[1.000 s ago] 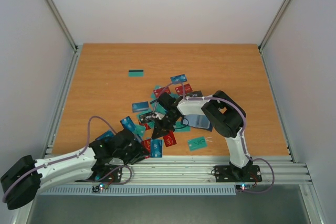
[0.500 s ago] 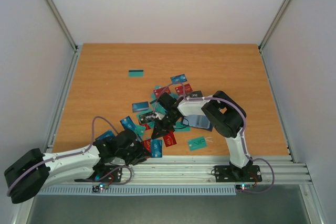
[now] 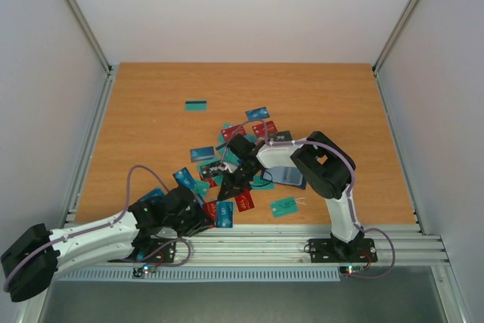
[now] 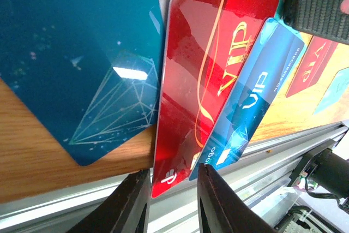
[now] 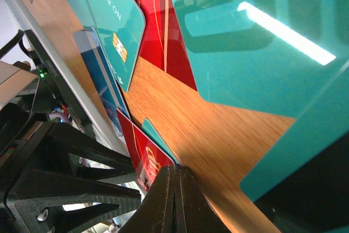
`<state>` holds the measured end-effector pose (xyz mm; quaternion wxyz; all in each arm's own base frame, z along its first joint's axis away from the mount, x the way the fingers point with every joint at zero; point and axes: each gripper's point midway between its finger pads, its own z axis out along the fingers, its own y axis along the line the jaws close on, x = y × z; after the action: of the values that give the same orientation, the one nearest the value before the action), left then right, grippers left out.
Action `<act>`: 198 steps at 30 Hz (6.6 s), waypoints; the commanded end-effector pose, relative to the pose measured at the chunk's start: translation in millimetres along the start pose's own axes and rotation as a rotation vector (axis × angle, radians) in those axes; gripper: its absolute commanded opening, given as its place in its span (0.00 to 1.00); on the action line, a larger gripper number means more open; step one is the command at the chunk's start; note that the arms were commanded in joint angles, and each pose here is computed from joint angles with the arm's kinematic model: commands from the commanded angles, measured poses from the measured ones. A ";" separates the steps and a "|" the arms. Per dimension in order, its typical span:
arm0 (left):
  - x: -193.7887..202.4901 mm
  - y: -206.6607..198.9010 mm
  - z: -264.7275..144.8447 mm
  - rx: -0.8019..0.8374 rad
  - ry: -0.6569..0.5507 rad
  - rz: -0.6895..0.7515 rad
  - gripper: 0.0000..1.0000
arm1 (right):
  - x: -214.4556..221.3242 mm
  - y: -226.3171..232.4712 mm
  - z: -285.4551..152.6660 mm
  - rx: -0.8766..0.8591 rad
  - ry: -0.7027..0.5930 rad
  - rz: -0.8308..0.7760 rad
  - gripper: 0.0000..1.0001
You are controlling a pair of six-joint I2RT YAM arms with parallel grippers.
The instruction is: Put the credit cards into the card holder
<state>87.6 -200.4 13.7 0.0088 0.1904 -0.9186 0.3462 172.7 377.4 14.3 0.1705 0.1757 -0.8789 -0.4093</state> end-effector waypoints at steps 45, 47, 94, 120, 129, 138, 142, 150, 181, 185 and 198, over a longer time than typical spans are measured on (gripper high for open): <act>-37.7 -75.7 -4.9 0.111 -0.183 0.170 0.04 | 22.8 -31.1 9.9 0.113 0.071 0.105 0.01; -37.5 -75.4 -8.8 0.107 -0.190 0.174 0.00 | 21.1 -27.7 7.8 0.112 0.062 0.099 0.01; -71.0 -272.1 99.8 0.263 0.324 0.838 0.00 | 69.6 -161.0 -212.8 0.375 -0.316 0.726 0.01; -85.2 -241.4 135.2 0.201 0.404 0.704 0.00 | 69.6 -171.0 -208.9 0.349 -0.268 0.717 0.01; -86.6 -242.0 144.3 0.189 0.432 0.602 0.00 | 69.6 -169.9 -209.7 0.341 -0.271 0.711 0.01; -83.0 -242.7 148.8 0.216 0.465 0.570 0.00 | 70.5 -168.1 -210.1 0.338 -0.273 0.706 0.01; -82.5 -248.4 139.7 0.225 0.443 0.589 0.00 | 70.9 -167.9 -210.9 0.339 -0.275 0.705 0.01; -80.5 -254.3 127.0 0.255 0.402 0.599 0.00 | 71.4 -167.3 -210.0 0.333 -0.275 0.706 0.01; -80.3 -244.6 148.1 0.235 0.423 0.576 0.00 | 72.9 -164.7 -210.8 0.330 -0.278 0.700 0.01; -81.7 -243.2 150.7 0.221 0.421 0.584 0.00 | 69.5 -160.5 -213.1 0.316 -0.284 0.684 0.01; -81.6 -242.6 142.7 0.207 0.404 0.605 0.00 | 61.8 -150.2 -225.7 0.298 -0.313 0.649 0.01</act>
<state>263.7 -428.9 39.0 0.0823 -0.1479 -0.8734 0.4566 238.2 109.7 33.1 0.1408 -0.1613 -0.9534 -0.2127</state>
